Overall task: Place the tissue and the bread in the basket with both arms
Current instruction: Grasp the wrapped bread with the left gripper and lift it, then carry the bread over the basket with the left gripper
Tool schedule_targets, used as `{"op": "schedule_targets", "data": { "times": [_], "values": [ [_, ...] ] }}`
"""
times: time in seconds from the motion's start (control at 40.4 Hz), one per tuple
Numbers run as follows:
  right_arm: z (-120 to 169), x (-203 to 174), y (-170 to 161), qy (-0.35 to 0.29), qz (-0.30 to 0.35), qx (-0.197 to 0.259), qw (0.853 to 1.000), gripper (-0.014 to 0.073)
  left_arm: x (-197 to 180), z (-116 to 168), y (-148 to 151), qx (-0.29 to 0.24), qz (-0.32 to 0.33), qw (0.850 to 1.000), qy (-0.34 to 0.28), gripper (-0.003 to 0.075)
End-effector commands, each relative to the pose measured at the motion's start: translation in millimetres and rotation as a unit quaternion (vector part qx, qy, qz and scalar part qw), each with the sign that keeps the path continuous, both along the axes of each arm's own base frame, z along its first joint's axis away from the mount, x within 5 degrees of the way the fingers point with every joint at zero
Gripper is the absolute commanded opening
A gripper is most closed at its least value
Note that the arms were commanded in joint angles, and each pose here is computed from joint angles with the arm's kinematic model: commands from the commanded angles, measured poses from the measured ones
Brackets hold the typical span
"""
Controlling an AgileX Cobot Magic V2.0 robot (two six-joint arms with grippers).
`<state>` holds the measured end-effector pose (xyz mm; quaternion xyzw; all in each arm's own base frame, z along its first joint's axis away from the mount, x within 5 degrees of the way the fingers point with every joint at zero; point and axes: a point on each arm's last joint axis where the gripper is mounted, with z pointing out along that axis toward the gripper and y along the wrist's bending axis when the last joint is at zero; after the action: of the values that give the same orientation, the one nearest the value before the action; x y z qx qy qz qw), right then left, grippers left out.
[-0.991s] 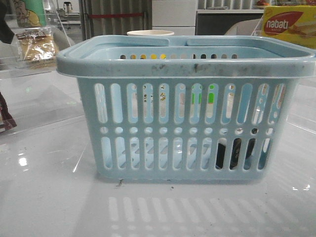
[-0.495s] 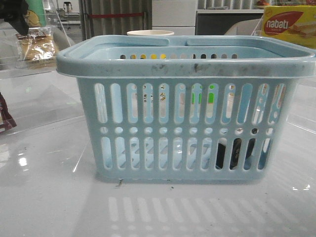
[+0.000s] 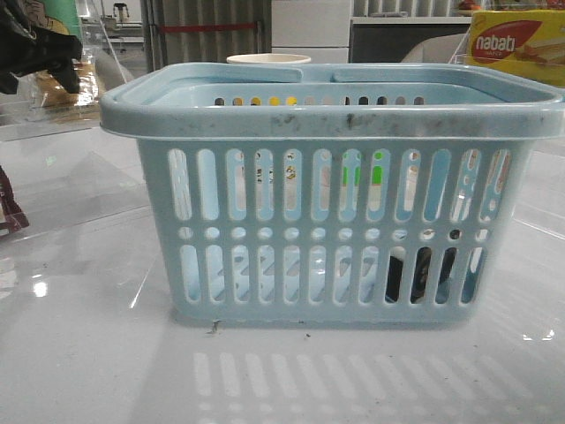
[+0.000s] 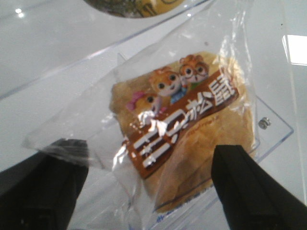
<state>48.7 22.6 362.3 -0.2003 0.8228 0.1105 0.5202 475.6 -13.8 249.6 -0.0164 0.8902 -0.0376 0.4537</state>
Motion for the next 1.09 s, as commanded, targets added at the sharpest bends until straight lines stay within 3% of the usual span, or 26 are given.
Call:
{"op": "schedule_targets", "data": {
  "times": [0.0,0.198,0.471,0.718,0.842,1.065],
  "values": [
    [12,2,0,-0.043,-0.001,0.012,0.999,0.0613,4,39,-4,-0.022,0.008,0.996,-0.084,0.0582],
    [12,2,0,-0.043,-0.001,0.012,0.999,0.0613,7,38,-15,-0.024,0.001,0.994,-0.105,0.0552],
    [12,2,0,-0.043,-0.001,0.012,0.999,0.0613,8,39,-18,-0.022,-0.003,0.993,-0.112,0.0283],
    [12,2,0,-0.043,-0.001,0.012,0.999,0.0613,7,37,-18,-0.022,-0.004,0.995,-0.098,0.0131],
    [12,2,0,-0.043,-0.001,0.012,0.999,0.0613,2,39,-18,-0.023,-0.007,0.996,-0.081,0.0089],
    [12,2,0,-0.043,-0.001,0.012,0.999,0.0613,-15,67,-18,-0.024,-0.014,0.997,-0.071,0.0091]
  ]
}}
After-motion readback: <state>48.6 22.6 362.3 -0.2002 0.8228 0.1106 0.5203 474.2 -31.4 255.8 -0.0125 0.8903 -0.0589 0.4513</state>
